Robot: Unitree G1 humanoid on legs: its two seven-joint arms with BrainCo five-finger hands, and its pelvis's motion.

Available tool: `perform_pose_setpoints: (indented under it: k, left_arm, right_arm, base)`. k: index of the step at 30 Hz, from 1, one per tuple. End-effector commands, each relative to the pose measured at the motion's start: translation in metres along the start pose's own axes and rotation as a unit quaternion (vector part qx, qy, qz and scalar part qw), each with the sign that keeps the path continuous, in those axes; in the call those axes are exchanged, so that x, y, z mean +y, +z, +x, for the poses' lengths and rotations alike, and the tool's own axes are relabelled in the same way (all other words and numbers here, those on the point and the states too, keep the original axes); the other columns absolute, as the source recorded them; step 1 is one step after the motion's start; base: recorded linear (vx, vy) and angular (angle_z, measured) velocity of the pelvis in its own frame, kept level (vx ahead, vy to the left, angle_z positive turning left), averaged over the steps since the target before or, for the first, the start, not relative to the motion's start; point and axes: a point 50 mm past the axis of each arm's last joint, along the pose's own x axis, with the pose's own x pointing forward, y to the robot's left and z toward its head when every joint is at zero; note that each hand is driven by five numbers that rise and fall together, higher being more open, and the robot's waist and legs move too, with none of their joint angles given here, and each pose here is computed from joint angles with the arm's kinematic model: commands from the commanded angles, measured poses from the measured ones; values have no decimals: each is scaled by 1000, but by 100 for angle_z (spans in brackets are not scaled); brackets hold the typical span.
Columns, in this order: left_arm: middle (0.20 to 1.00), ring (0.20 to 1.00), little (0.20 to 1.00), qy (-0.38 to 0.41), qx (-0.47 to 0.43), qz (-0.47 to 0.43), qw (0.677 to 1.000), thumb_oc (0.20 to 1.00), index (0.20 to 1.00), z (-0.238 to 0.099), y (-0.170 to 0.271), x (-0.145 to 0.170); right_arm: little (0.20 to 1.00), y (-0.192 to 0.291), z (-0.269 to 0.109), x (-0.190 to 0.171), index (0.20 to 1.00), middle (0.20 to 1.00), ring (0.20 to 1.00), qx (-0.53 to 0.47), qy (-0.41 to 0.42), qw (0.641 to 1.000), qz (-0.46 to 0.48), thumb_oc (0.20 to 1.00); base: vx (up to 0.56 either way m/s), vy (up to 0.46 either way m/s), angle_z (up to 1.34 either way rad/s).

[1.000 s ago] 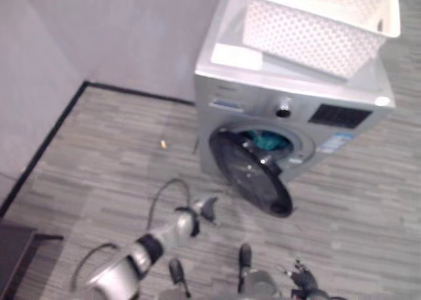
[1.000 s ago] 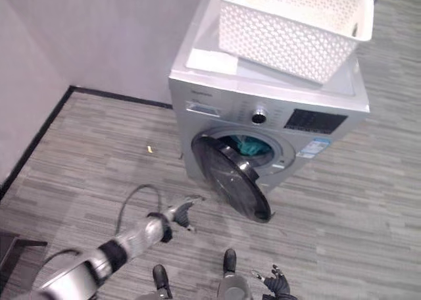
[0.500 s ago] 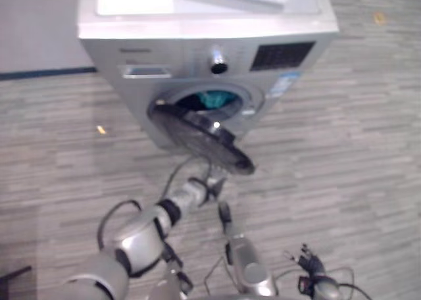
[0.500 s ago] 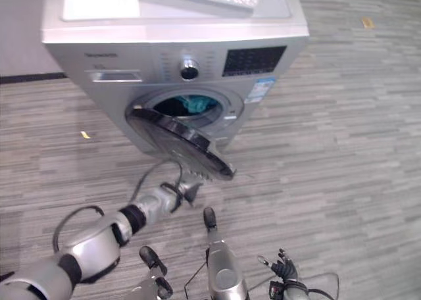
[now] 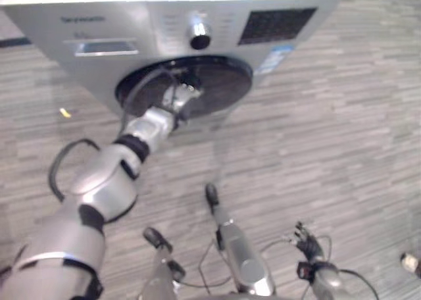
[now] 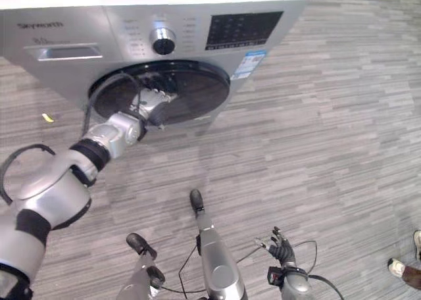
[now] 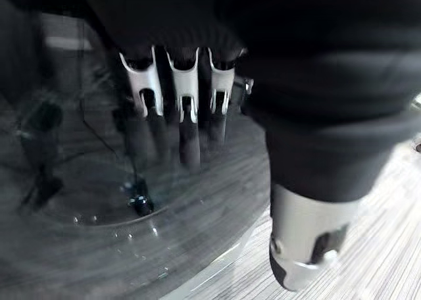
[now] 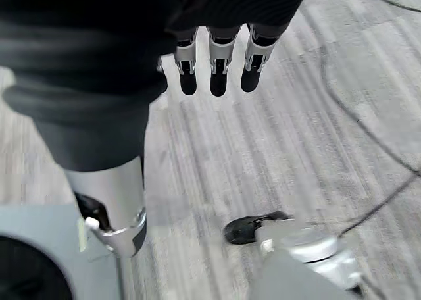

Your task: Grab the laundry basket,head to the washer,open it,put in the laundry and shut it.

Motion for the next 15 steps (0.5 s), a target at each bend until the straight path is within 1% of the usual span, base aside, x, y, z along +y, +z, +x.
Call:
perform_pose_setpoints:
  k: [1,2,3,4,5,6,8,9,10,11,12,14,15]
  left_arm:
    - [1000,1000,1000,118,14,-80,990,1000,1000,8,1,43]
    - [1000,1000,1000,117,14,-81,990,1000,1000,8,1,43]
    - [1000,1000,1000,118,0,-112,987,1000,1000,6,9,35]
    - [1000,1000,1000,119,-45,-219,967,1000,1000,-4,30,15]
    - [1000,1000,1000,119,-45,-219,967,1000,1000,-5,30,15]
    - [1000,1000,1000,108,-65,-290,949,1000,1000,-17,39,-1]
    - [1000,1000,1000,89,-101,-398,908,1000,1000,-36,63,-20]
    - [1000,1000,1000,81,-108,-447,884,1000,1000,-41,77,-26]
    - [1000,1000,1000,60,-108,-497,859,1000,1000,-52,79,-38]
    - [1000,1000,1000,44,-103,-531,840,1000,1000,-61,82,-50]
    - [1000,1000,1000,44,-103,-532,840,1000,1000,-61,82,-51]
    - [1000,1000,1000,-23,-36,-643,765,1000,1000,-116,65,-109]
    - [1000,1000,1000,-41,-4,-666,744,1000,1000,-131,57,-125]
  right_arm:
    - [1000,-7,-9,-13,1000,1000,1000,0,-26,1000,-6,1000]
    - [1000,-8,-9,-14,1000,1000,1000,0,-27,1000,-7,1000]
    - [1000,-8,-10,-12,1000,1000,1000,1,-25,1000,-5,1000]
    - [1000,-14,-14,-12,1000,1000,1000,9,-29,1000,4,1000]
    - [1000,-14,-14,-12,1000,1000,1000,9,-28,1000,3,1000]
    - [1000,-16,-15,-12,1000,1000,1000,11,-34,999,14,1000]
    - [1000,-20,-18,-16,1000,1000,1000,18,-47,999,22,1000]
    - [1000,-22,-18,-17,1000,1000,1000,24,-51,998,20,1000]
    - [1000,-23,-18,-18,1000,1000,1000,28,-56,998,19,1000]
    - [1000,-24,-17,-18,1000,1000,1000,32,-59,998,21,1000]
    - [1000,-24,-18,-18,1000,1000,1000,32,-58,998,20,1000]
    - [1000,-30,-21,-15,1000,1000,1000,48,-48,997,23,1000]
    - [1000,-33,-22,-14,1000,1000,1000,53,-42,997,24,1000]
  base:
    - [14,-10,10]
    - [10,-11,9]
    - [8,-5,8]
    - [7,-6,4]
    - [19,7,-3]
    - [30,19,-8]
    - [55,43,-5]
    - [-23,29,9]
    - [-27,36,27]
    - [-46,16,38]
    - [47,70,57]
    - [75,98,32]
    - [74,79,-2]
